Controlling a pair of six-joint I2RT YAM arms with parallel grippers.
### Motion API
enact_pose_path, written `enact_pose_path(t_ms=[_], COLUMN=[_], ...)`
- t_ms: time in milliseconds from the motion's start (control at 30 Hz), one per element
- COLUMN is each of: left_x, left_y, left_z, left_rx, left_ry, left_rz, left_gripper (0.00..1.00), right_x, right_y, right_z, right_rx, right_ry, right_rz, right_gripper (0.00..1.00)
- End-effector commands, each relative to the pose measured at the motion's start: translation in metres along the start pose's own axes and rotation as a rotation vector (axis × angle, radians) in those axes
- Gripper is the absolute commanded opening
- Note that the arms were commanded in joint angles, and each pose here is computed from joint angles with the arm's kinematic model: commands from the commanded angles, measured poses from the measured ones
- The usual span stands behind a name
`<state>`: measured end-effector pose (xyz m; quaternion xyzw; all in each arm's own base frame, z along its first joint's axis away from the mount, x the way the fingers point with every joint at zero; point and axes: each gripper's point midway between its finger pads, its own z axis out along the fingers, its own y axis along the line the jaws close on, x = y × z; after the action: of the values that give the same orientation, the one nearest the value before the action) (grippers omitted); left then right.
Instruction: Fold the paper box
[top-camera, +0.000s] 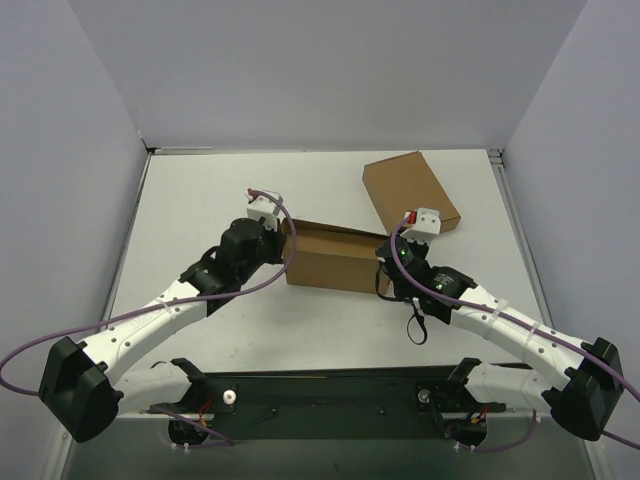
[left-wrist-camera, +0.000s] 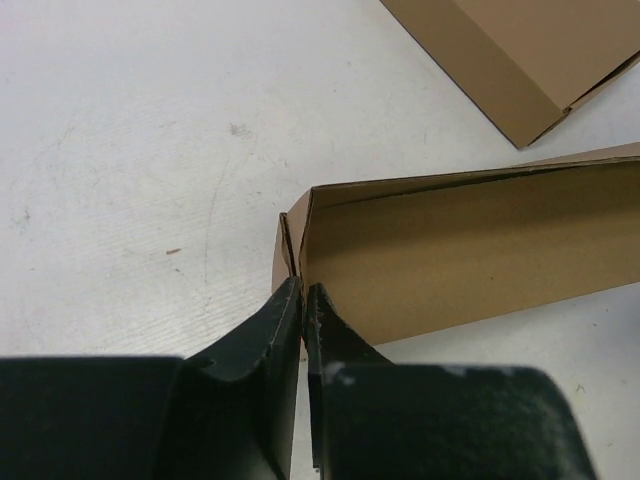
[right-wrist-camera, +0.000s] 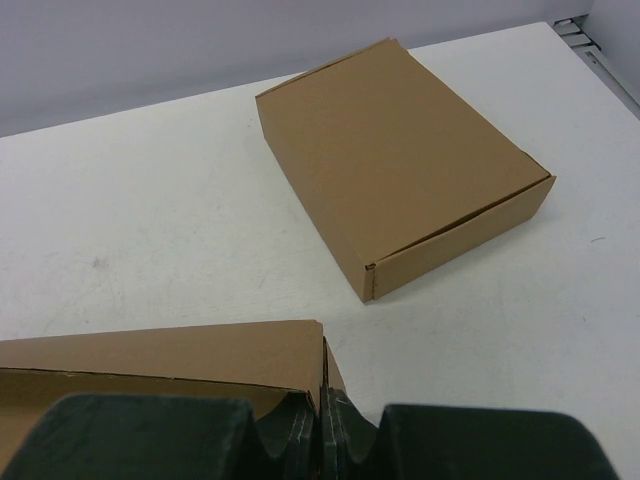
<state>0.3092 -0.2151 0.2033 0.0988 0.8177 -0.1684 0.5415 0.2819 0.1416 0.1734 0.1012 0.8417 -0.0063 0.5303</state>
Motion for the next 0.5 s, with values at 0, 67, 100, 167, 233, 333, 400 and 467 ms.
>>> enact_pose_path(t_ms=[0, 67, 100, 167, 233, 333, 400, 467], left_x=[-0.013, -0.021, -0.025, -0.035, -0.043, -0.049, -0.052, -0.055], left_y=[-0.029, -0.028, -0.027, -0.026, -0.025, -0.020, -0.016, -0.014], left_z=[-0.010, -0.009, -0.008, -0.007, -0.008, -0.008, -0.009, -0.009], left_rx=[0.112, 0.103, 0.098, 0.082, 0.070, 0.045, 0.024, 0.011], left_ry=[0.042, 0.036, 0.031, 0.019, 0.014, 0.009, 0.003, 0.001], left_rz=[0.047, 0.074, 0.084, 0.115, 0.141, 0.164, 0.173, 0.185], left_gripper=[0.22, 0.29, 0.32, 0.43, 0.52, 0.55, 0.56, 0.57], right_x=[0.107, 0.107, 0.106, 0.105, 0.105, 0.105, 0.106, 0.105], right_y=[-0.050, -0.050, -0.050, -0.049, -0.050, -0.050, -0.051, -0.050], right_z=[-0.011, -0.012, -0.012, -0.012, -0.012, -0.012, -0.012, -0.012], right_rx=[0.070, 0.068, 0.068, 0.067, 0.066, 0.066, 0.067, 0.065], right_ry=[0.365, 0.365, 0.363, 0.359, 0.358, 0.358, 0.360, 0.358], right_rz=[-0.316, -0.316, -0.317, -0.314, -0.313, -0.313, -0.315, -0.313], right_gripper=[0.00, 0.00, 0.00, 0.00, 0.00, 0.00, 0.00, 0.00])
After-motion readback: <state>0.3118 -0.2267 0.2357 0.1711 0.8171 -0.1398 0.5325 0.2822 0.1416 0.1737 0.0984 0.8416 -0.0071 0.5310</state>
